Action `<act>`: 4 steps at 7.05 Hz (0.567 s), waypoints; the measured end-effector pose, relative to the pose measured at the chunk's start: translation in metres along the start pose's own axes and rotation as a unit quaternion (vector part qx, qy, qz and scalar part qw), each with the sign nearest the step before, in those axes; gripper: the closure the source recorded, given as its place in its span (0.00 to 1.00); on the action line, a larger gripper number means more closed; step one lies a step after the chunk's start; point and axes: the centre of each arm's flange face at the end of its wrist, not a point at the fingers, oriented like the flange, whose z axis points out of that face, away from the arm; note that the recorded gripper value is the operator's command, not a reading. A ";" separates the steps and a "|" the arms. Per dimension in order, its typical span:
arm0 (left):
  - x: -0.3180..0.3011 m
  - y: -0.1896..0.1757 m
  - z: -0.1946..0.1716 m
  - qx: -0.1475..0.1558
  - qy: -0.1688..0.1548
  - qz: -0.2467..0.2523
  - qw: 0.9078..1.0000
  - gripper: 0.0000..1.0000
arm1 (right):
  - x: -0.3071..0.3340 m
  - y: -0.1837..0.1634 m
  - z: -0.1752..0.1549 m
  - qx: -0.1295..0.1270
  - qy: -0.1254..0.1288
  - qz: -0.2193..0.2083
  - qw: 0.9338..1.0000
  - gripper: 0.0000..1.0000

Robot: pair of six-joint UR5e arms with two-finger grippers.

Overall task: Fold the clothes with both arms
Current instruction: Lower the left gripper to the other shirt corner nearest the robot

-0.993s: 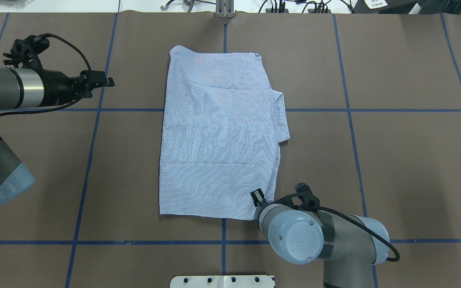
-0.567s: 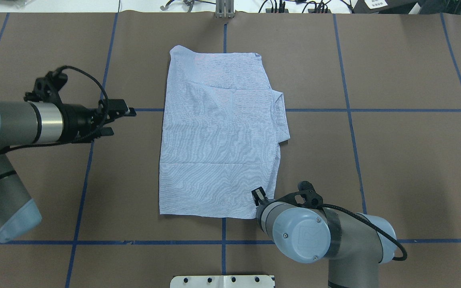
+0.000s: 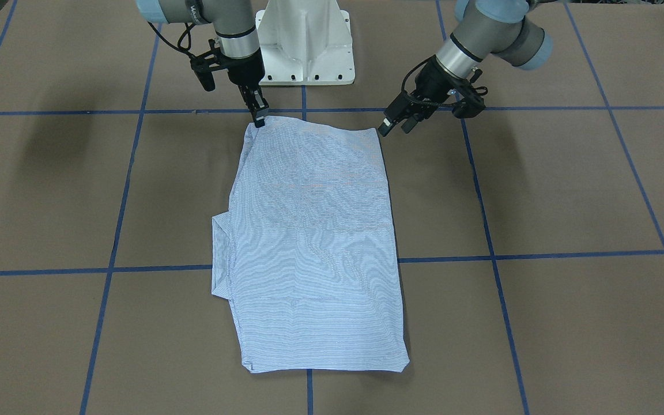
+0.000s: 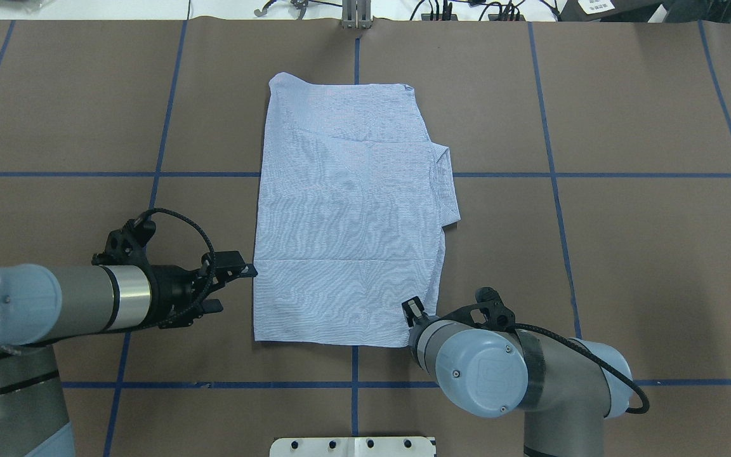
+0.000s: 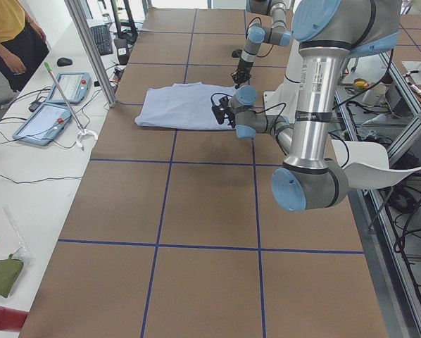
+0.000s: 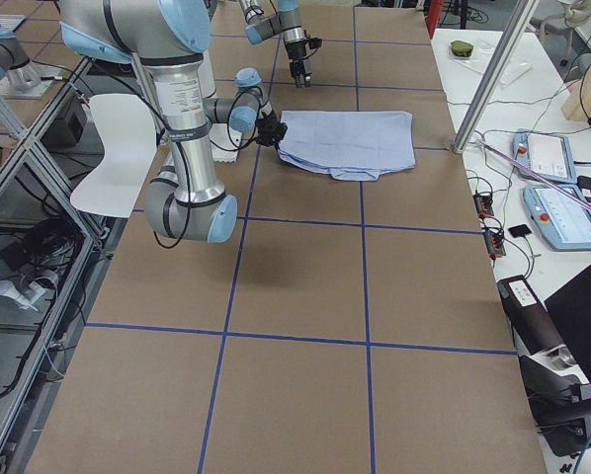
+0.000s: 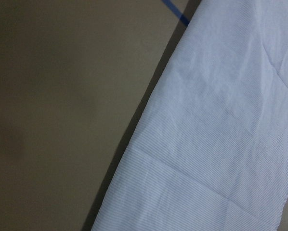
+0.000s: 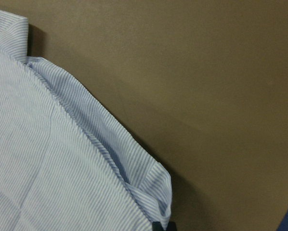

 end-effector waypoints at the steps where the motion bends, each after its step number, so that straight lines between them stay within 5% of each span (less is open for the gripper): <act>1: -0.012 0.020 0.012 0.001 -0.005 -0.029 1.000 0.05 | 0.000 0.000 0.001 0.001 0.001 0.000 1.000 1.00; 4: -0.032 0.066 0.053 0.049 -0.040 -0.085 0.994 0.13 | 0.001 0.000 0.002 0.001 0.002 -0.001 1.000 1.00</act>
